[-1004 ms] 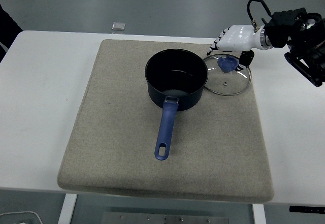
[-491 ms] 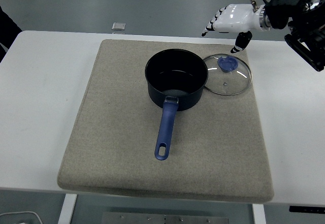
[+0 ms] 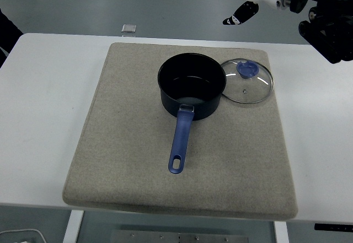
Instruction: Lift the pot lid and place it to the right of the pot.
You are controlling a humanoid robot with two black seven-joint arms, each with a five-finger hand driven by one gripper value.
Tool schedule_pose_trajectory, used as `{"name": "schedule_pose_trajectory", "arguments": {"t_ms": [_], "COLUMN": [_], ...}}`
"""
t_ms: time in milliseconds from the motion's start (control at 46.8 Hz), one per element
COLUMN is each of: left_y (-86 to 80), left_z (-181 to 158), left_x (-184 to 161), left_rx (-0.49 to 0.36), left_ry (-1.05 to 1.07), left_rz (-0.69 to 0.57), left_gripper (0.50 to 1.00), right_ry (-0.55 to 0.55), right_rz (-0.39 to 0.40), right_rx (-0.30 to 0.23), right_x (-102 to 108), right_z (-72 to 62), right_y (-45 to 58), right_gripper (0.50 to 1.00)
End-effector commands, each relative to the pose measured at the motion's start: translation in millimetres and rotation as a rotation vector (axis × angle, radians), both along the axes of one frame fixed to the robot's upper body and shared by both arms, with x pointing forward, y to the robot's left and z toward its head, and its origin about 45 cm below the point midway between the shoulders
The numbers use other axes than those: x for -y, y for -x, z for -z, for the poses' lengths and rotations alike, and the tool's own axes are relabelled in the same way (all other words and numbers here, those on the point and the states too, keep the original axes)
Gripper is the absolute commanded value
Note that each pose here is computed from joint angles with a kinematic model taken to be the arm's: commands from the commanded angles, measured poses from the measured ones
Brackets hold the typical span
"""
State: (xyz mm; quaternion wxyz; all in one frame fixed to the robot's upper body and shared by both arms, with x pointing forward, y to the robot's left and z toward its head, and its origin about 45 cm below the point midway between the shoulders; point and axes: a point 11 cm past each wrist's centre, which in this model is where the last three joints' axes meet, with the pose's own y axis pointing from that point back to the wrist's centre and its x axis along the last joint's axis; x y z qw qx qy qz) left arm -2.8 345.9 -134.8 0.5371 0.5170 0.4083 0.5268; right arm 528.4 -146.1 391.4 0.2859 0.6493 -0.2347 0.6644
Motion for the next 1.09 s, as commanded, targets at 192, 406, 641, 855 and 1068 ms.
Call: {"name": "schedule_pose_trajectory", "arguments": {"t_ms": [192, 406, 641, 855, 1068], "left_y": [-0.5, 0.4, -0.5, -0.5, 0.4], "left_z": [0, 0, 0, 0, 0], "left_x": [0, 0, 0, 0, 0], "left_rx": [0.001, -0.001, 0.001, 0.001, -0.001], "left_ry": [0.0, 0.0, 0.0, 0.0, 0.0], "left_rz": [0.0, 0.0, 0.0, -0.001, 0.0], "left_gripper": [1.0, 1.0, 1.0, 1.0, 1.0], "right_ry": [-0.425, -0.757, -0.983, -1.136, -1.277], "right_rz": [0.096, 0.149, 0.166, 0.345, 0.475], "right_rx": [-0.084, -0.138, -0.239, -0.4, -0.53], "right_x": [12, 25, 30, 50, 63], "right_z": [-27.2, -47.7, -47.6, -15.6, 6.5], "right_y": [-8.1, -13.6, -16.2, -25.0, -28.5], "right_gripper": [0.897, 0.897, 0.897, 0.897, 0.899]}}
